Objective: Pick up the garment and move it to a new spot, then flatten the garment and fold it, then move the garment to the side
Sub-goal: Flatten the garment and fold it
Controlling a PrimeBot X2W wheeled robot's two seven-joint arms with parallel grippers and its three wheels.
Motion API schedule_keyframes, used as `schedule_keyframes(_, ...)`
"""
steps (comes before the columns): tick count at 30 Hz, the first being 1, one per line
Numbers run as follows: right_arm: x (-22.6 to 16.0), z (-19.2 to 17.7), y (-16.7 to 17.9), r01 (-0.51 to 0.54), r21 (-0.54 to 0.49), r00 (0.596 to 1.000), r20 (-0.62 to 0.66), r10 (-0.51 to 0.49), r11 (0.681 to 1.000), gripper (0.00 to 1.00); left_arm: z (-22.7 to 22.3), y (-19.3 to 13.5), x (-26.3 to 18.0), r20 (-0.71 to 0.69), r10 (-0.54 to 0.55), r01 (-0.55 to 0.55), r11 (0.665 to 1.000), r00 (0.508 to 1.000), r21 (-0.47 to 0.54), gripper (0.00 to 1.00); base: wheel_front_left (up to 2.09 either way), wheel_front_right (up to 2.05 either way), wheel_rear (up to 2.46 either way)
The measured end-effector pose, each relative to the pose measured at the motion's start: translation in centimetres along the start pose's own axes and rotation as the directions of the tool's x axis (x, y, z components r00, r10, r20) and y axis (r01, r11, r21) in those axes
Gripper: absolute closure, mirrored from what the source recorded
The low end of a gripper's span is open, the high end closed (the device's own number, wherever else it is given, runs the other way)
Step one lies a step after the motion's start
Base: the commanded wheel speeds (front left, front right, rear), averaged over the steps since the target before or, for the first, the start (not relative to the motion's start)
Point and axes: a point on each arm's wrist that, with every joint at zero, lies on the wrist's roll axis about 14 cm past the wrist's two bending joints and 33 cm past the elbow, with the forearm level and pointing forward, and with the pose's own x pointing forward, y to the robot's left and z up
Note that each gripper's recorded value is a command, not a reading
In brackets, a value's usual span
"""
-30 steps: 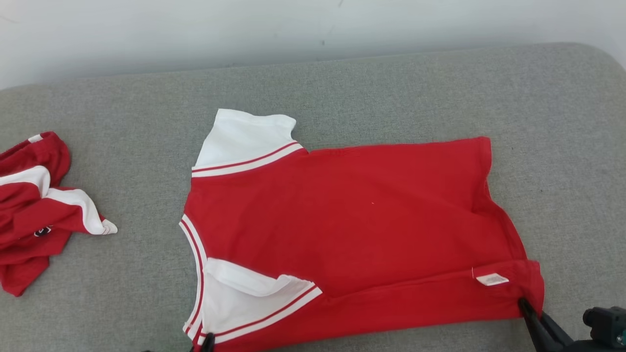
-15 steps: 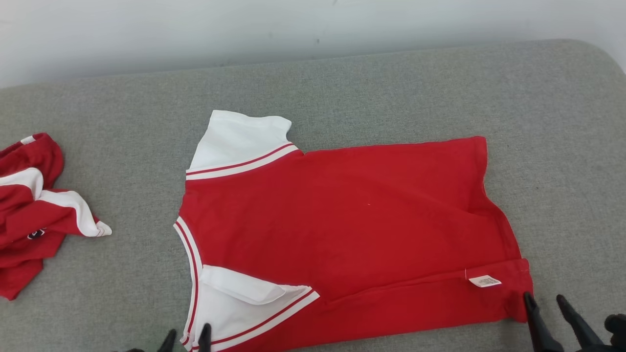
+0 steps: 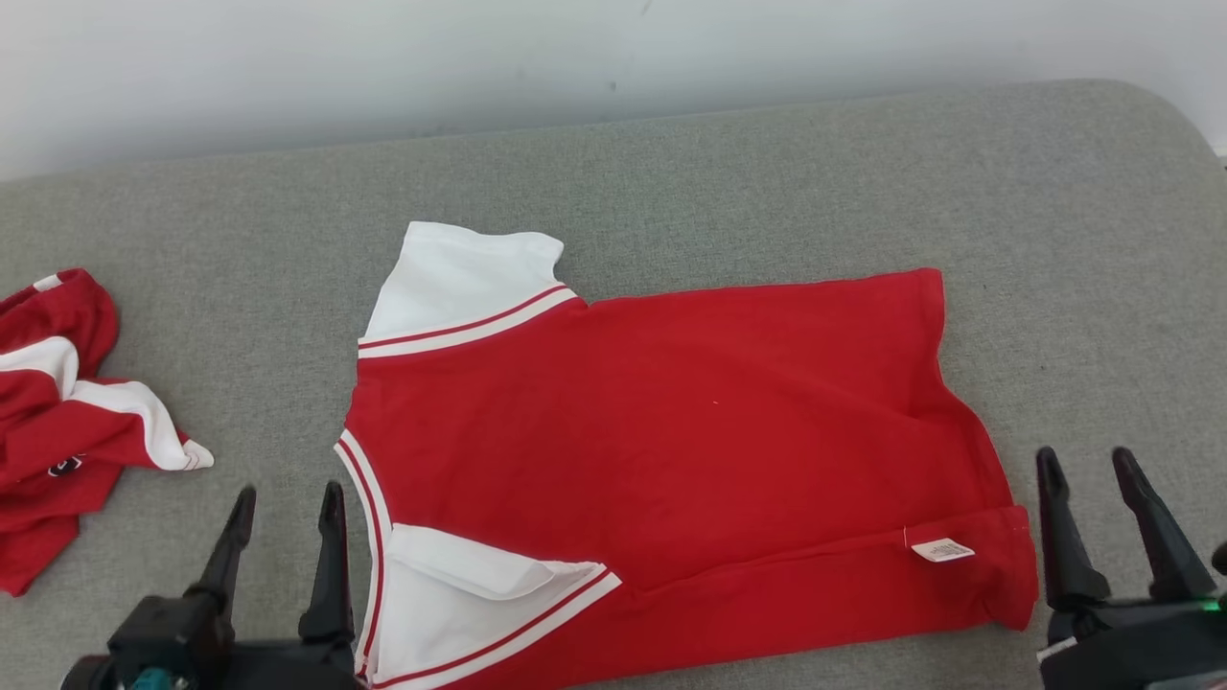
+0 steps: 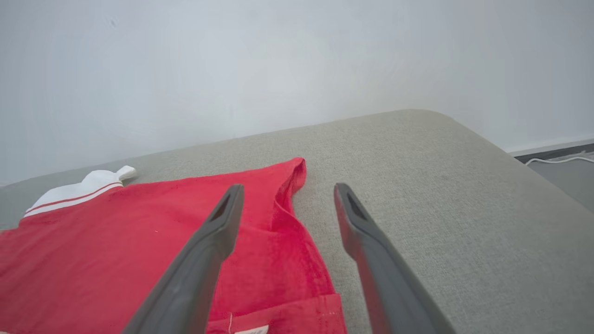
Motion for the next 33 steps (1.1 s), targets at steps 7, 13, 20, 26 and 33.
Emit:
schedule_keyframes(7, 0.6, 1.7, 3.1, -0.110, -0.038, 0.993, 0.046, 0.111, 0.993, 0.00, 2.4, -1.3, 0.8, 0.083, -0.034, 0.033, 0.999, 0.996, 0.023, 0.00, 0.00, 0.00, 0.00)
schedule_keyframes(13, 0.4, 1.9, 4.5, -0.154, -0.038, 0.987, 0.046, 0.155, 0.987, 0.00, 2.7, -1.5, 0.7, 0.092, -0.028, 0.025, 0.999, 0.995, 0.038, 0.00, 0.00, 0.00, 0.00)
schedule_keyframes(20, 0.6, 1.7, 4.9, -0.168, -0.034, 0.985, 0.037, 0.170, 0.985, 0.00, 2.1, -1.2, 0.2, 0.073, -0.006, 0.004, 1.000, 0.997, 0.031, 0.00, 0.00, 0.00, 0.00)
schedule_keyframes(26, 1.0, 1.4, 4.8, -0.173, -0.031, 0.984, 0.031, 0.174, 0.984, 0.00, 1.8, -2.1, 0.8, 0.060, -0.049, 0.048, 0.998, 0.997, 0.030, 0.00, 0.00, 0.00, 0.00)
schedule_keyframes(33, 1.9, 0.8, 4.7, -0.177, -0.015, 0.984, 0.023, 0.177, 0.984, 0.00, 3.2, -5.1, 6.0, 0.043, -0.217, 0.216, 0.976, 0.975, 0.026, 0.00, 0.00, 0.00, 0.00)
